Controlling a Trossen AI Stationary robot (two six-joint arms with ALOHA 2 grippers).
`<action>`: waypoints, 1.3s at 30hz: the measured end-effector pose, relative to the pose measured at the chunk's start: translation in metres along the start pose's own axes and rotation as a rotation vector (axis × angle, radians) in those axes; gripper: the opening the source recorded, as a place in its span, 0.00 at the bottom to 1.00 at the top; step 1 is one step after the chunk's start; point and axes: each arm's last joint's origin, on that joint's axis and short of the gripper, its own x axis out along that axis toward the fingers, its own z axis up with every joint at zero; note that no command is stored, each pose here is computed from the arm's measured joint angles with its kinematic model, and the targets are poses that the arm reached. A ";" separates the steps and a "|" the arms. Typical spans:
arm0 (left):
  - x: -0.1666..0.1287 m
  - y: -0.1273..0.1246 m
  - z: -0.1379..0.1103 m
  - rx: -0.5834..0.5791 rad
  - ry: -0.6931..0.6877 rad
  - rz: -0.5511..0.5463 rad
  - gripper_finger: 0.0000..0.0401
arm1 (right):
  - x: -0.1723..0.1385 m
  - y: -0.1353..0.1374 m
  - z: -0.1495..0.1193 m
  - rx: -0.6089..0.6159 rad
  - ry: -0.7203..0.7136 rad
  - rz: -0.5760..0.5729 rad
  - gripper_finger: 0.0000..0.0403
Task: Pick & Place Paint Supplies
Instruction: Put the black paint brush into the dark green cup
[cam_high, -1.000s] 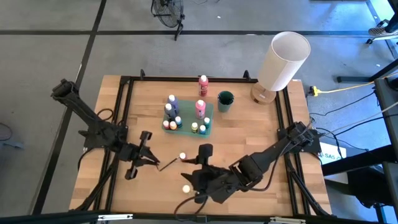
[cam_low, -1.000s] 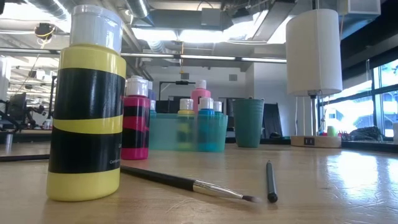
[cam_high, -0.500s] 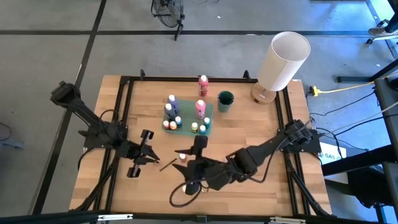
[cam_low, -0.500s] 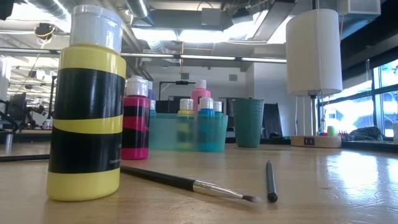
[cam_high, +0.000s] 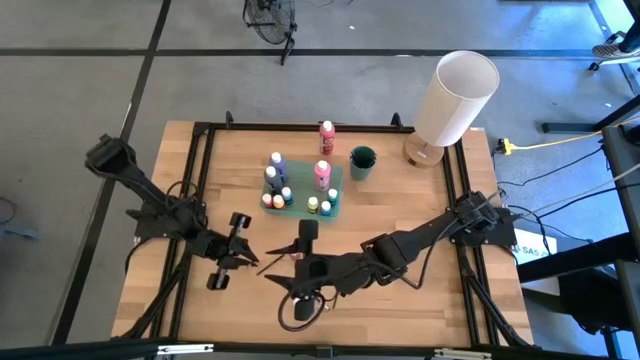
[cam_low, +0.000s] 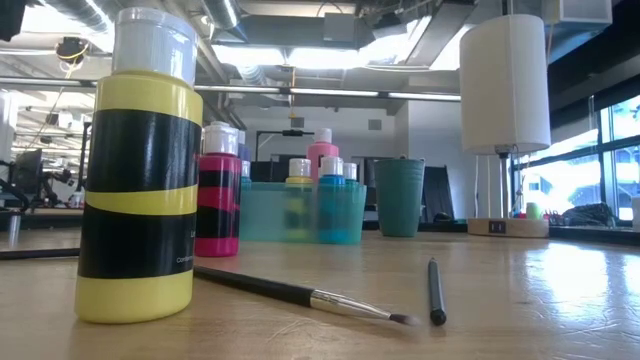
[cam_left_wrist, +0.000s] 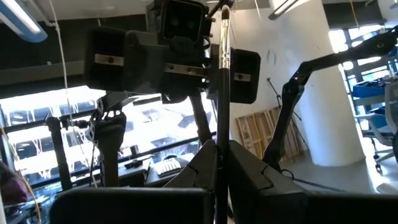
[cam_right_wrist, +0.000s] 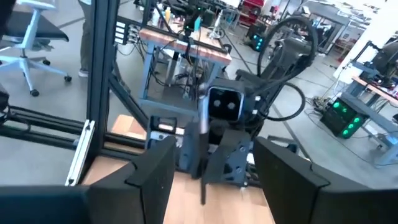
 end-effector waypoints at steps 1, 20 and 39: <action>0.000 0.000 -0.001 -0.001 -0.002 0.001 0.03 | 0.000 -0.001 0.000 0.000 -0.004 -0.003 0.54; 0.009 0.012 -0.023 -0.073 -0.015 -0.074 0.03 | 0.020 -0.005 -0.008 -0.106 -0.059 0.124 0.54; 0.009 0.013 -0.022 -0.073 -0.025 -0.089 0.03 | 0.029 -0.019 -0.009 -0.092 -0.097 0.213 0.38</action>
